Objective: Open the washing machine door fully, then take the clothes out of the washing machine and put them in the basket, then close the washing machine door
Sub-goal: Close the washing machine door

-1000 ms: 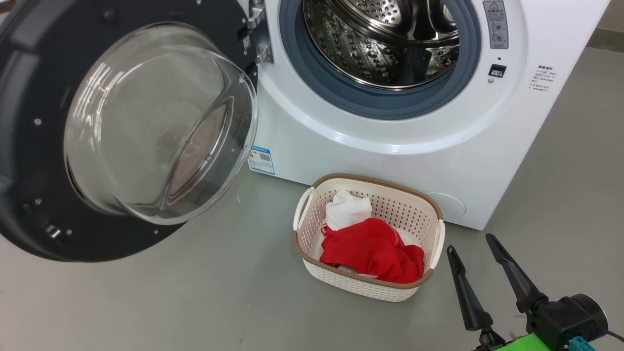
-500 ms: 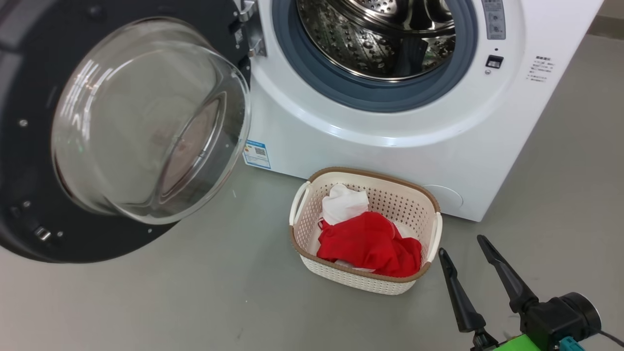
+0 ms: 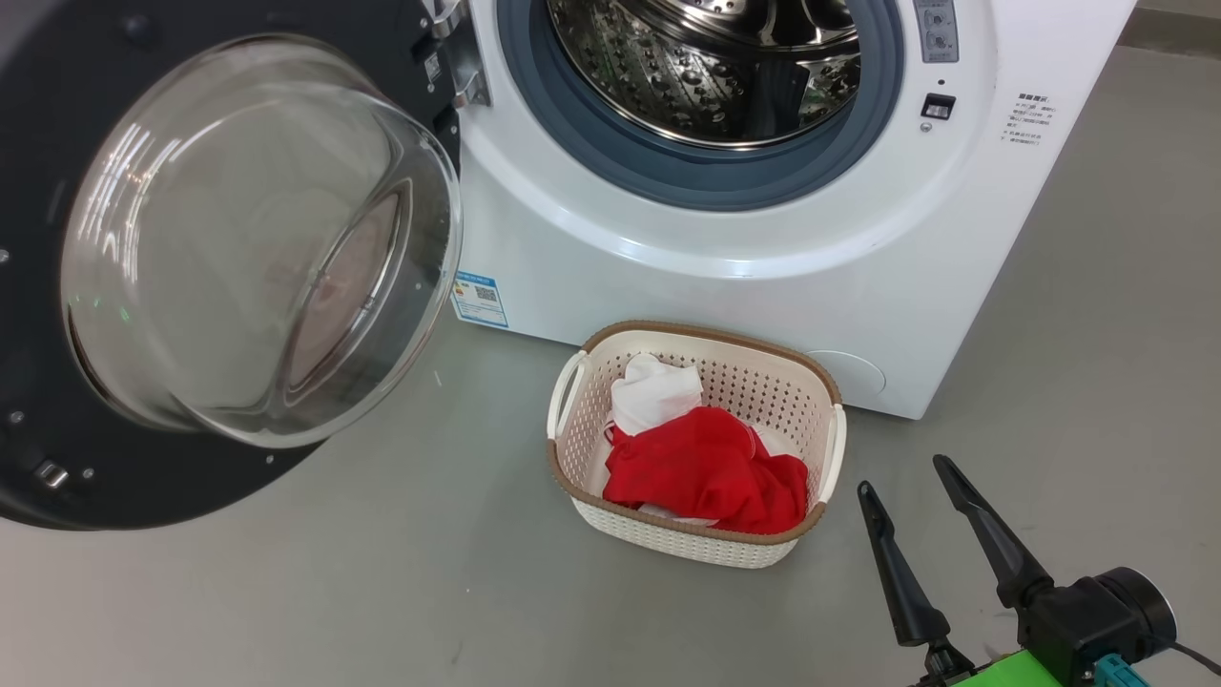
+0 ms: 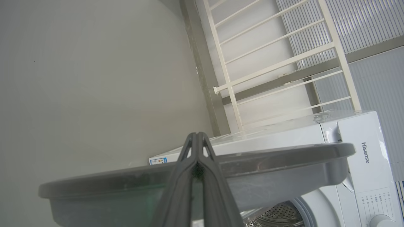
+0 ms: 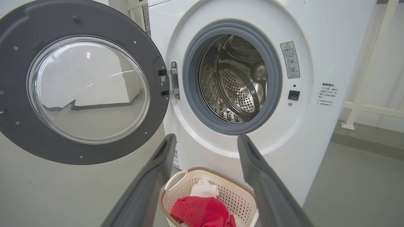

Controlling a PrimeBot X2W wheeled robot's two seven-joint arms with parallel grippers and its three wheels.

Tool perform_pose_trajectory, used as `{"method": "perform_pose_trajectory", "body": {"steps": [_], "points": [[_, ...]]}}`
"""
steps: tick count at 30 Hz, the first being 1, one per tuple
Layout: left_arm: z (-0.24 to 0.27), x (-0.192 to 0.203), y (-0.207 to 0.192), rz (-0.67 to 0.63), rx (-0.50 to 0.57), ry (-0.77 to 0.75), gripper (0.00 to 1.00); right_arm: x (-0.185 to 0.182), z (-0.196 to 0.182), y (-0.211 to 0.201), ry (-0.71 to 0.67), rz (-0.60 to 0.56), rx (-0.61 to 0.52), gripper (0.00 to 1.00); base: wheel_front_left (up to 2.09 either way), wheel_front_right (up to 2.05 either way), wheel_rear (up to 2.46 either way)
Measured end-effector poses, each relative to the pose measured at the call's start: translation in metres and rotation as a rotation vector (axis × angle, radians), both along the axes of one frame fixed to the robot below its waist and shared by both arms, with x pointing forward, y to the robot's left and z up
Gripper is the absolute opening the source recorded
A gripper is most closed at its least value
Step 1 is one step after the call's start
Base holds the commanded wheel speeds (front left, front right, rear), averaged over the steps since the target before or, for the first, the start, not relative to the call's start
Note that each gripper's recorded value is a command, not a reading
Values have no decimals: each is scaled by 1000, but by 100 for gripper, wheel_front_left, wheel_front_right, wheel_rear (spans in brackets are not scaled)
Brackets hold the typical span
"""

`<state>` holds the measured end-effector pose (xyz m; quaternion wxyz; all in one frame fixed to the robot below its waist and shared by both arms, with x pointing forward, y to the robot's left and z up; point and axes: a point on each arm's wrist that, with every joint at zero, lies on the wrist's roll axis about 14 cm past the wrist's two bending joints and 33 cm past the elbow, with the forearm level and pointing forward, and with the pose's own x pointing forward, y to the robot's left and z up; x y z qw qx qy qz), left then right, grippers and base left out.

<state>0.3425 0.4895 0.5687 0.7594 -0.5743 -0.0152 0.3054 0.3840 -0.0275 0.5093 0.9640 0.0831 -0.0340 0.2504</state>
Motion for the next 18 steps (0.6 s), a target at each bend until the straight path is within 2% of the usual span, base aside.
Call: {"method": "perform_pose_trajectory", "body": {"steps": [13, 18], "points": [[1, 5, -16, -147, -5, -17, 0, 0, 0, 4, -1, 10, 1, 100, 0, 0, 0], [12, 11, -24, -201, -12, -91, 0, 1, -1, 6, 2, 16, 2, 100, 0, 0, 0]]}}
